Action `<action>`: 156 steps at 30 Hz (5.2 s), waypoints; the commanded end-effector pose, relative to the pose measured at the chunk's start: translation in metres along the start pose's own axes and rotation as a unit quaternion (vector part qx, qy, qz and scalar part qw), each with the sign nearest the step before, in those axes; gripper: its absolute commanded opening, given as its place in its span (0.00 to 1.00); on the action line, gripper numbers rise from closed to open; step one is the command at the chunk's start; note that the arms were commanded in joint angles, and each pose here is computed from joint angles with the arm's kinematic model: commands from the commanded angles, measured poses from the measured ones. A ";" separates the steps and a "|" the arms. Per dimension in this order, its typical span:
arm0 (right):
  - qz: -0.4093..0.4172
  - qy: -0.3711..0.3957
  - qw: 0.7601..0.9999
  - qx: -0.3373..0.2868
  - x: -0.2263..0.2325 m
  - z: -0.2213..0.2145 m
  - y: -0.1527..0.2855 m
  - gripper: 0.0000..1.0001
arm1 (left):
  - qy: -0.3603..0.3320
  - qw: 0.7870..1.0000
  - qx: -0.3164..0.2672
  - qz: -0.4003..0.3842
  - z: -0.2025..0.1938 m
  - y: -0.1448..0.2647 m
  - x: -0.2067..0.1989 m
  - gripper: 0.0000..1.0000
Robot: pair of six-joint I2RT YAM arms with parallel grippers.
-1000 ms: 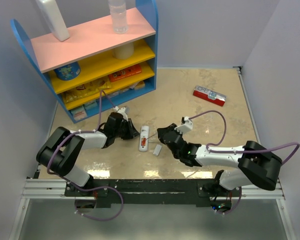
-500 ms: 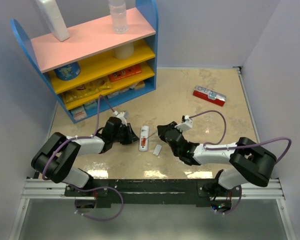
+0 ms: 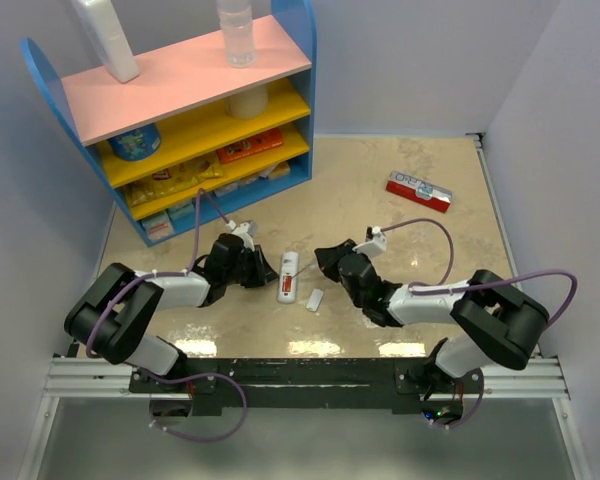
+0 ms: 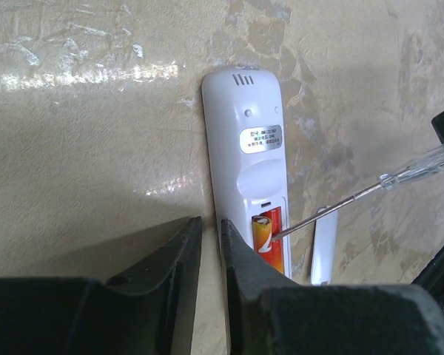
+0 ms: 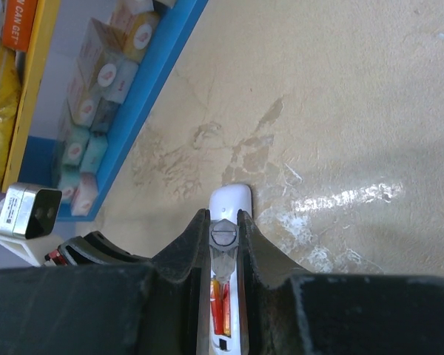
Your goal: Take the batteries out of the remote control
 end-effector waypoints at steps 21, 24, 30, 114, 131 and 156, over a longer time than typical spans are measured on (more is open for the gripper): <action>0.074 0.073 0.983 0.148 0.022 -0.055 -0.012 0.00 | 0.012 0.994 0.108 0.007 -0.066 0.004 0.014 0.24; 0.081 0.070 0.983 0.148 0.014 -0.060 -0.012 0.00 | 0.014 0.994 0.110 0.008 -0.068 0.004 0.016 0.24; 0.079 0.056 0.987 0.132 0.000 -0.060 -0.005 0.00 | 0.015 0.994 0.112 0.014 -0.069 0.005 0.019 0.24; -0.125 0.129 0.983 -0.023 0.028 0.036 0.004 0.00 | 0.045 0.994 0.089 -0.042 -0.082 0.015 -0.012 0.22; -0.117 0.142 0.981 -0.057 0.044 0.048 0.019 0.00 | 0.039 0.995 0.086 -0.033 -0.081 0.016 -0.010 0.22; -0.133 0.174 0.973 -0.070 0.026 0.043 0.015 0.00 | 0.038 0.995 0.086 -0.032 -0.079 0.014 -0.013 0.22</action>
Point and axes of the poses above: each gripper's point midway between its finger pads, its own y axis back along the fingers, its own x axis along the line the jaws close on, z = x × y, the point moved 1 cm from there along y, back along the fingers, and after that the axes turned 12 degrees about y, right-handed, at the moved point
